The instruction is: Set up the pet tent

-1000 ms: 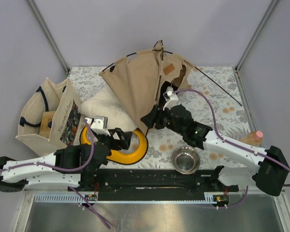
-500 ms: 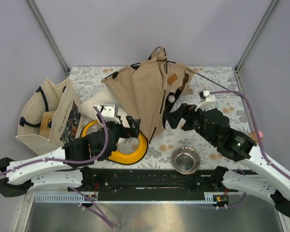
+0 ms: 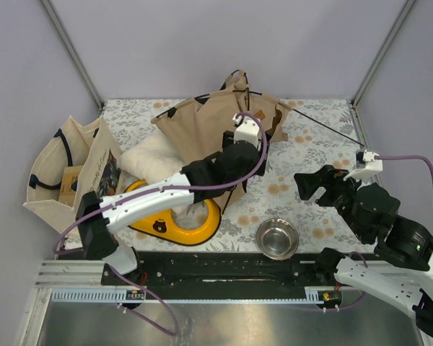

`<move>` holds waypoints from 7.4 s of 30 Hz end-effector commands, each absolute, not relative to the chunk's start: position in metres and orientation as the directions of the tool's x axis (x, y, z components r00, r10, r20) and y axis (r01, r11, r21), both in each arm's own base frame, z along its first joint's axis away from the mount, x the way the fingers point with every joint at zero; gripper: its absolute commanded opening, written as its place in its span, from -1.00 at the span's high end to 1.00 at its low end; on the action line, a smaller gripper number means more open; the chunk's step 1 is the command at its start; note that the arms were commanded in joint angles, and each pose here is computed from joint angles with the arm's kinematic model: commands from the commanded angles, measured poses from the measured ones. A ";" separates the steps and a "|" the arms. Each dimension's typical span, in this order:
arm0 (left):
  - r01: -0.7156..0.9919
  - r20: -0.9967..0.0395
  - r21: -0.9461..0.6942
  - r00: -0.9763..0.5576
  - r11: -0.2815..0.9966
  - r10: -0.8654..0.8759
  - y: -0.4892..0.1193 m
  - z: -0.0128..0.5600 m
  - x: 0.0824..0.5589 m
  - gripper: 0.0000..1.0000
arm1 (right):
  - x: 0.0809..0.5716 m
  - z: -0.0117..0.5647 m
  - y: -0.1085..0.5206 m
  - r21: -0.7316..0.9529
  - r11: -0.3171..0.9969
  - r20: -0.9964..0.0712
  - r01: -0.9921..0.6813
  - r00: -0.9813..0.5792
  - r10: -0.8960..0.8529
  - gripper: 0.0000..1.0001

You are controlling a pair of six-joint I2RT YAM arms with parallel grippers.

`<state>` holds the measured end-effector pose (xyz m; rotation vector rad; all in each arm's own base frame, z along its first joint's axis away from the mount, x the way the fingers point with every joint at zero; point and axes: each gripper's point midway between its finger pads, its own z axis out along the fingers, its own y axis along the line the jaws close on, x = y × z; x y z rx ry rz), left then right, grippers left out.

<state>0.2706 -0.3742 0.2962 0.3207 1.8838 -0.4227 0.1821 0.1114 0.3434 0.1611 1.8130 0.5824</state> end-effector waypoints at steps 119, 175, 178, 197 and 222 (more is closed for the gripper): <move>0.181 -0.960 0.199 0.232 0.963 0.155 -0.127 0.470 0.296 -0.98 | 0.209 0.286 0.226 0.384 0.828 -0.844 -0.410 -0.519 0.135 1.00; 0.636 -0.702 -0.710 -0.675 0.304 -0.227 -0.334 0.248 0.120 0.24 | 0.220 0.322 0.312 0.691 0.639 -0.637 -0.338 -0.702 0.319 0.85; 0.640 -0.700 -0.713 -0.677 0.288 -0.228 -0.335 0.251 0.119 -0.09 | 0.220 0.321 0.311 0.687 0.640 -0.645 -0.344 -0.695 0.318 0.88; 0.639 -0.714 -0.696 -0.663 0.327 -0.224 -0.333 0.262 0.124 1.00 | 0.177 0.302 0.260 0.594 0.648 -0.741 -0.476 -0.637 0.211 -0.99; 0.686 -0.733 -0.679 -0.618 0.262 -0.285 -0.362 0.318 0.138 1.00 | 0.089 0.256 0.275 0.675 0.248 -0.730 -0.695 -0.678 0.088 -0.25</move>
